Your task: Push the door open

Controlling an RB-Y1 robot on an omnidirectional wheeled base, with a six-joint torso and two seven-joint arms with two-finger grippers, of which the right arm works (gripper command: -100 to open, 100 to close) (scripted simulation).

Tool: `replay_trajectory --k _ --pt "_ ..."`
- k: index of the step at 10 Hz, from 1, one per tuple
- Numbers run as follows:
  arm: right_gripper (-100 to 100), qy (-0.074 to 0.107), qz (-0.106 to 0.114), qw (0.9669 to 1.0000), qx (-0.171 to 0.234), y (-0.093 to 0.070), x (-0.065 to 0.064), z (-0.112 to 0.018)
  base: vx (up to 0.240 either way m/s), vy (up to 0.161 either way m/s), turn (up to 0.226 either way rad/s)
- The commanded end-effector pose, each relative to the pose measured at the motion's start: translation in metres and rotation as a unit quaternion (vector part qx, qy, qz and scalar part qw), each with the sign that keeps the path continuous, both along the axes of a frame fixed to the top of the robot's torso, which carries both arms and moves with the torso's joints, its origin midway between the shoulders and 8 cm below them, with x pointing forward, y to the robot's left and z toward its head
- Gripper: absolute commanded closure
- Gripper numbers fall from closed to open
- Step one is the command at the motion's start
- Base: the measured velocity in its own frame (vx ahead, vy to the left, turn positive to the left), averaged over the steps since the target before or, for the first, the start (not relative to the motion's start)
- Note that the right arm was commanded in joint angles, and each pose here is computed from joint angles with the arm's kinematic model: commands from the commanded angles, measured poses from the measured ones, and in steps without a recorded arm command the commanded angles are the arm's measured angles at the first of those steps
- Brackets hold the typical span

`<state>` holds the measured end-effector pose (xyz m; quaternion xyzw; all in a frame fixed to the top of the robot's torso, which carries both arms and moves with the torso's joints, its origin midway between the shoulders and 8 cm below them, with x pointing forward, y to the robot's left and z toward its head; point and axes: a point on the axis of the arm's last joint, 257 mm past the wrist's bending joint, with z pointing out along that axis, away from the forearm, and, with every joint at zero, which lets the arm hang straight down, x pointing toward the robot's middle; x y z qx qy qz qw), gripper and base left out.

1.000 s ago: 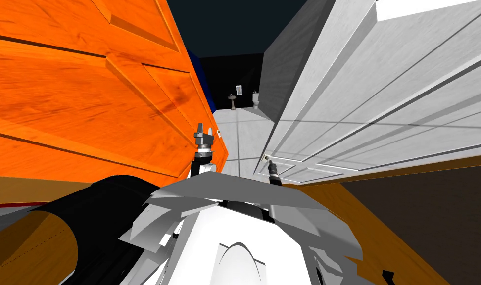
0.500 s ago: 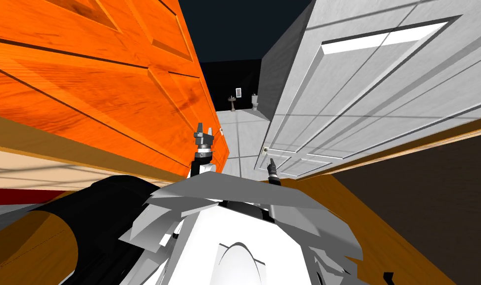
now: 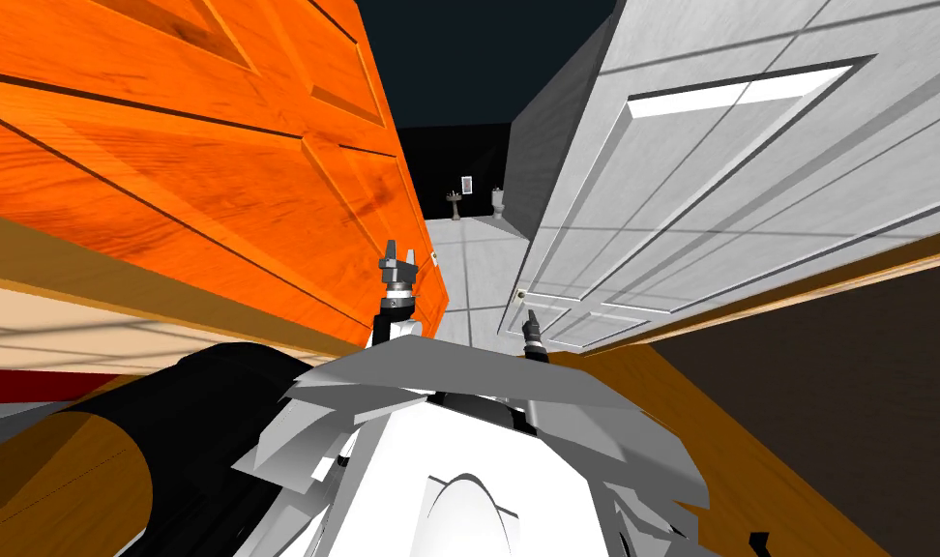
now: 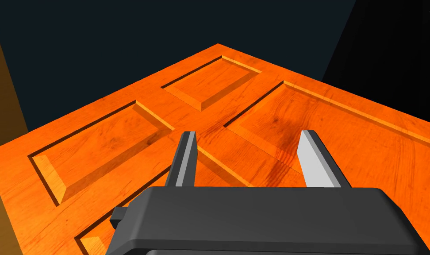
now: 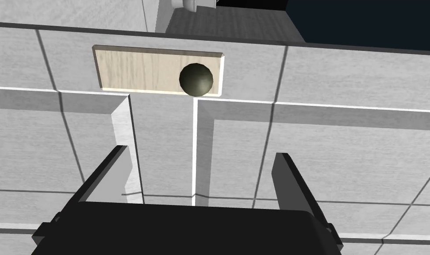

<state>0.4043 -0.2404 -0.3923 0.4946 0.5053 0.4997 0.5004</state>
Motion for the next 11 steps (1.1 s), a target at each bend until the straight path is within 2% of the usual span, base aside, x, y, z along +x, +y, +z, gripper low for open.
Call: replay_trajectory --k 1,5,8,9,11 --pt "-100 -0.001 -0.001 1.0000 -0.001 -0.0015 0.0008 0.0003 0.155 -0.009 0.020" --pt "-100 -0.004 -0.007 1.0000 0.000 -0.0033 0.0033 0.0006 0.211 0.000 0.026" --pt "-100 -0.005 -0.008 1.0000 0.001 -0.0028 0.0040 0.0007 0.136 0.008 0.014" --pt "100 -0.005 -0.008 1.0000 0.001 -0.0028 0.0040 0.0007 -0.013 -0.003 -0.009" --pt "100 -0.005 -0.008 1.0000 0.001 -0.0028 0.0040 0.0007 -0.025 -0.003 0.008"
